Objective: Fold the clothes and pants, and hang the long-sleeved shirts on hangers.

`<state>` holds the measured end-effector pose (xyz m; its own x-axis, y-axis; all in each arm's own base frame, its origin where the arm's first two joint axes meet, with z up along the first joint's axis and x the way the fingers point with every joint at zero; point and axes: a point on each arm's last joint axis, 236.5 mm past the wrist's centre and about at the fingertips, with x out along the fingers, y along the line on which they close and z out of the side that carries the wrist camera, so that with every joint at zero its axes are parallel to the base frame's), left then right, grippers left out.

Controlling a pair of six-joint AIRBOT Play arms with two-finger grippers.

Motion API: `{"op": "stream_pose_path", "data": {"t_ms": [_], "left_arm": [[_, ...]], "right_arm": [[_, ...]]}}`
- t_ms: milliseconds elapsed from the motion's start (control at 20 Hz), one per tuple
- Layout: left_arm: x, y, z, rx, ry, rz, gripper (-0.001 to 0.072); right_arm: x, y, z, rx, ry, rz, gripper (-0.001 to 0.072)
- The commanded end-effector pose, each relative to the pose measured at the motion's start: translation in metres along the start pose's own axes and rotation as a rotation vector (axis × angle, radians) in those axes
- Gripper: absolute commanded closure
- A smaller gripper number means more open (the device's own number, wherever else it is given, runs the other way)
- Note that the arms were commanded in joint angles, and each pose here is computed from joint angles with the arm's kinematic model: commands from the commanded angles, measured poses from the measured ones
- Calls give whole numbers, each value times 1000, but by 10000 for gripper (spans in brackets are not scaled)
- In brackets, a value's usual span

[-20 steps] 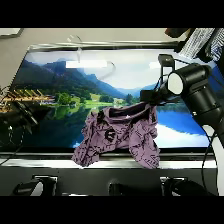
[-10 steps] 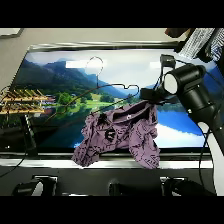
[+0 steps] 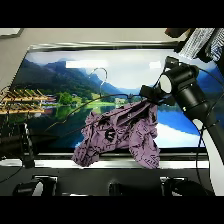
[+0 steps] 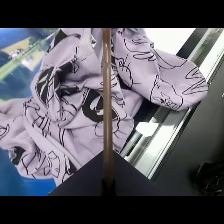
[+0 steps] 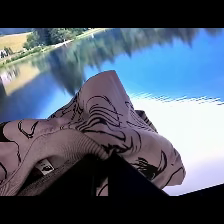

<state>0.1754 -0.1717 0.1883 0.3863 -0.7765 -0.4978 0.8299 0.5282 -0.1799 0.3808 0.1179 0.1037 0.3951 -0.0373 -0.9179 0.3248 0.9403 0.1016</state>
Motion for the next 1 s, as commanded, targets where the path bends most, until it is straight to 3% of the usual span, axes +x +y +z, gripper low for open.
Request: {"op": "stream_pose_path", "data": {"t_ms": [0,300,950], "left_arm": [[1,0,-4,-13,11,-4,684],[17,12,-25,-92,26,-13,684],[48,8,-18,-61,30,-81,686]], "right_arm": [[0,-2,2,36,-10,-8,667],[0,2,-1,43,6,10,667],[-1,5,-4,46,16,22,667]]}}
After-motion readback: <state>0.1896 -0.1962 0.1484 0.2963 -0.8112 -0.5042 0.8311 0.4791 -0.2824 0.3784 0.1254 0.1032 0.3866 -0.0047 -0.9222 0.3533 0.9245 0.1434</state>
